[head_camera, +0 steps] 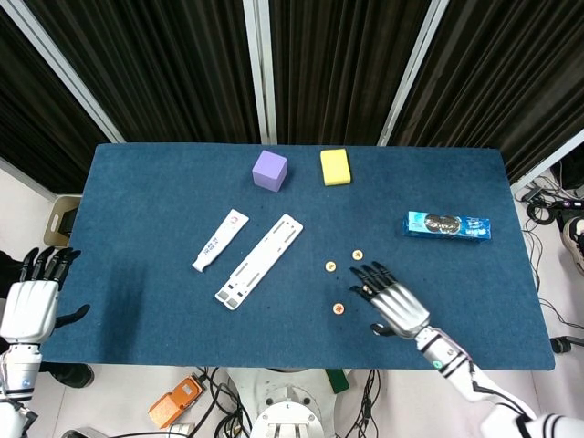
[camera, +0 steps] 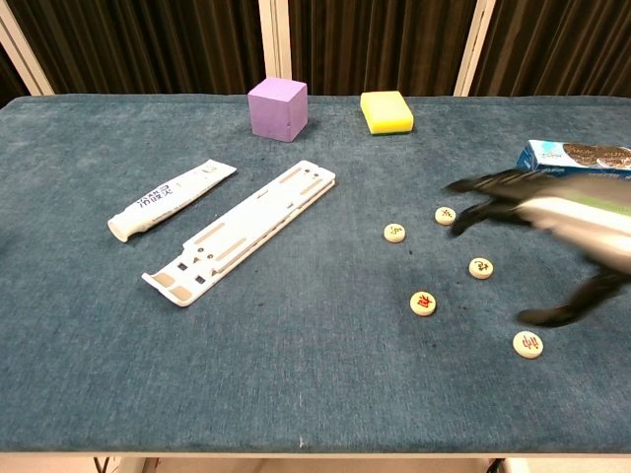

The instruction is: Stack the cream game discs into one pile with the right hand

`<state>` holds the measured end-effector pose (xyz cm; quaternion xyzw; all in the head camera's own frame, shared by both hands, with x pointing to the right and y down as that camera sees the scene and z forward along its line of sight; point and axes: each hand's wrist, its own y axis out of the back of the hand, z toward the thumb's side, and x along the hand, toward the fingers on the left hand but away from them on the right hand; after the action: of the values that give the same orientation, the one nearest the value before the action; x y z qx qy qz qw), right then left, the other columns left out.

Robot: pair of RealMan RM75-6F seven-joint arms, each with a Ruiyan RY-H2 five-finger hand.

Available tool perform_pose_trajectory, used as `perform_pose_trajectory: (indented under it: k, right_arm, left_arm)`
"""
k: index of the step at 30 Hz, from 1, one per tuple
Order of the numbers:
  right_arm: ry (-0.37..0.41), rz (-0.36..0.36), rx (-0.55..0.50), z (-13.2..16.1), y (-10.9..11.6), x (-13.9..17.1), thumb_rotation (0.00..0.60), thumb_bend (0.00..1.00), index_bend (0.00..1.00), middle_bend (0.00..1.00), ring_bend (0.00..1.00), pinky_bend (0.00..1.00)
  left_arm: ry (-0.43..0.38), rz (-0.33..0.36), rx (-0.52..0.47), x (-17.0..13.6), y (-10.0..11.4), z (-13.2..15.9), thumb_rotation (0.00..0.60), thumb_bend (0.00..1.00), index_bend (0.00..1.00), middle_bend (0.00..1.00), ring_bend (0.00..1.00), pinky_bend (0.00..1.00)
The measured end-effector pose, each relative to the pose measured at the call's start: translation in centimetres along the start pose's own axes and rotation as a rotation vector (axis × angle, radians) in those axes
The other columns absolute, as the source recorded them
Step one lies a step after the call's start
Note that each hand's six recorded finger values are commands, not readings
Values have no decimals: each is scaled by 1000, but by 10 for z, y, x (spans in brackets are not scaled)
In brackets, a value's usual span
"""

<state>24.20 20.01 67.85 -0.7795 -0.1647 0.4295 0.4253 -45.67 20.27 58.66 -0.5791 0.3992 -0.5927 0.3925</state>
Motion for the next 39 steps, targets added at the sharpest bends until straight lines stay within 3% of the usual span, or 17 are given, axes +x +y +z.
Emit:
perform_pose_trajectory:
  k: [4, 10, 24, 33, 39]
  right_arm:
    - [39, 22, 42, 15, -11, -25, 600, 424, 391, 7, 0, 57]
    - [38, 30, 57, 21, -20, -41, 600, 470, 418, 6, 0, 65]
    - [45, 60, 59, 25, -31, -52, 600, 540, 506, 32, 0, 80]
    - [23, 28, 51, 19, -24, -52, 600, 554, 548, 64, 0, 85]
    - [-55, -16, 47, -11, -6, -44, 600, 553, 549, 66, 0, 84]
  left_arm:
    - [9, 1, 0, -2, 0, -4, 600, 75, 154, 128, 69, 0]
    - [22, -3, -3, -4, -2, -9, 600, 75, 154, 128, 70, 0]
    - [30, -8, -4, -4, -6, -13, 600, 75, 154, 128, 69, 0]
    - [30, -7, -4, -5, -6, -14, 600, 75, 154, 128, 70, 0]
    - [26, -9, -6, -4, -7, -13, 600, 75, 154, 128, 69, 0]
